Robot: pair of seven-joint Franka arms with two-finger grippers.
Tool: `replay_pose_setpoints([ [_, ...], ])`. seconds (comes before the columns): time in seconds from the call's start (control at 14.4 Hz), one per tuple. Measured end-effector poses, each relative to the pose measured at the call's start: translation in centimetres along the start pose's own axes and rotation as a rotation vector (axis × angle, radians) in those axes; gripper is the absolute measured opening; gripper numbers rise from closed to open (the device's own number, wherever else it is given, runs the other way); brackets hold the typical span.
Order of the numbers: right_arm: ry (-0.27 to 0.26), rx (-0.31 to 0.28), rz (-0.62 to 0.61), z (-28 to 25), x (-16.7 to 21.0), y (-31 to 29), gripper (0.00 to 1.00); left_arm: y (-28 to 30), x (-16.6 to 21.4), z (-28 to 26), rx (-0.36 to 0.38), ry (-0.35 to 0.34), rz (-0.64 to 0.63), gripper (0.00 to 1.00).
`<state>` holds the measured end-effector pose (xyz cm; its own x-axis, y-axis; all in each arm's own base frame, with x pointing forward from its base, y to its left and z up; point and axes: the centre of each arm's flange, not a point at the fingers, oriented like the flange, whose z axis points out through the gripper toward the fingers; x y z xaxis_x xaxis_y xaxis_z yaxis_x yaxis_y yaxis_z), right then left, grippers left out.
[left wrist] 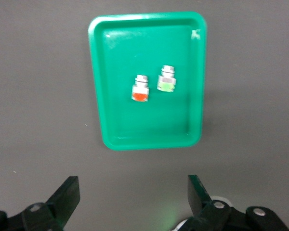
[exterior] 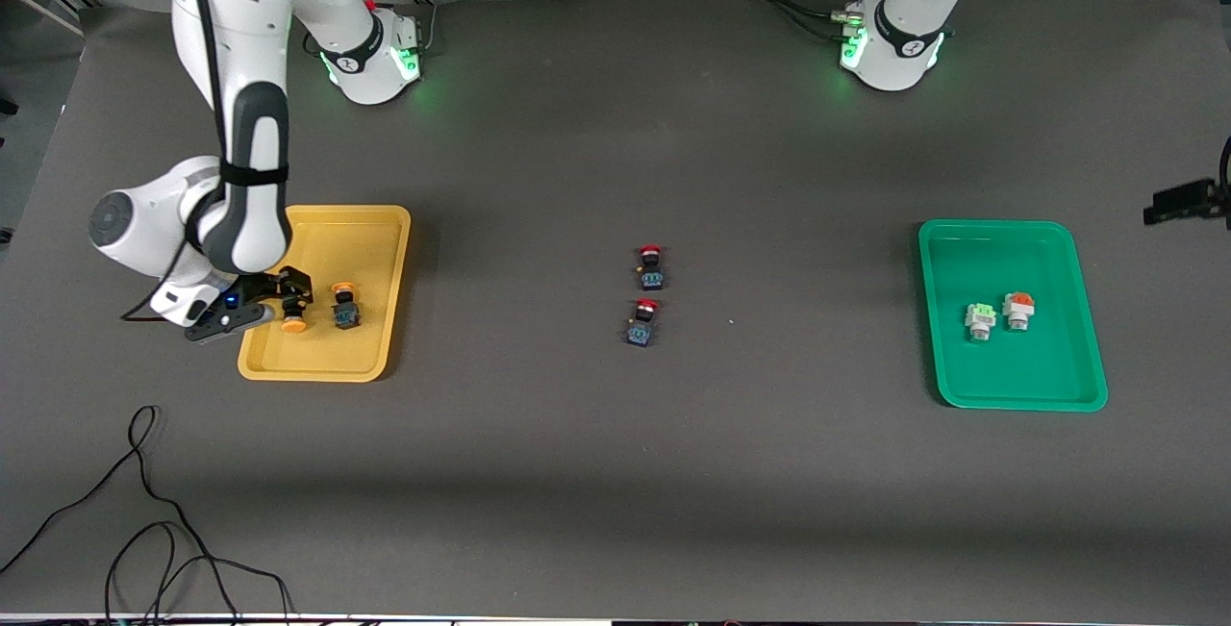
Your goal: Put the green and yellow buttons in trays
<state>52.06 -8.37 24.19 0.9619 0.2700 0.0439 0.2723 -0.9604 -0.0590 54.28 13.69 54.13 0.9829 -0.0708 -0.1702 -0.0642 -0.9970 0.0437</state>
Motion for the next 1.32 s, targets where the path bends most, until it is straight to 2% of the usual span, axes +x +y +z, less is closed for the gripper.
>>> replay_pose_setpoints([
  [0.21, -0.007, -0.013, 0.026, -8.3, 2.6, -1.4, 1.0, 4.7, -0.9, -2.4, -0.044, 0.025, -0.05, 1.0],
  [0.42, -0.031, 0.035, 0.096, -17.0, 5.3, -5.0, 1.0, 12.3, -0.4, -3.2, -0.028, 0.022, -0.09, 1.0],
  [0.49, -0.043, 0.035, 0.111, -20.2, 6.0, -5.9, 1.0, 14.2, -0.3, -3.3, -0.023, 0.023, -0.099, 1.0],
  [0.69, -0.112, -0.038, 0.156, -29.9, 7.7, -9.2, 1.0, 17.2, -0.3, -4.4, -0.017, 0.046, -0.119, 1.0],
  [0.83, -0.12, -0.081, 0.172, -34.4, 8.0, -11.2, 1.0, 17.8, -0.3, -5.1, -0.017, 0.06, -0.126, 1.0],
  [1.04, -0.129, -0.106, 0.193, -38.1, 7.2, -11.8, 1.0, 17.9, -0.7, -5.7, -0.016, 0.051, -0.127, 1.0],
  [1.32, -0.174, -0.106, 0.22, -37.6, 6.4, -10.8, 1.0, 18.2, -0.9, -6.0, -0.015, 0.042, -0.121, 1.0],
])
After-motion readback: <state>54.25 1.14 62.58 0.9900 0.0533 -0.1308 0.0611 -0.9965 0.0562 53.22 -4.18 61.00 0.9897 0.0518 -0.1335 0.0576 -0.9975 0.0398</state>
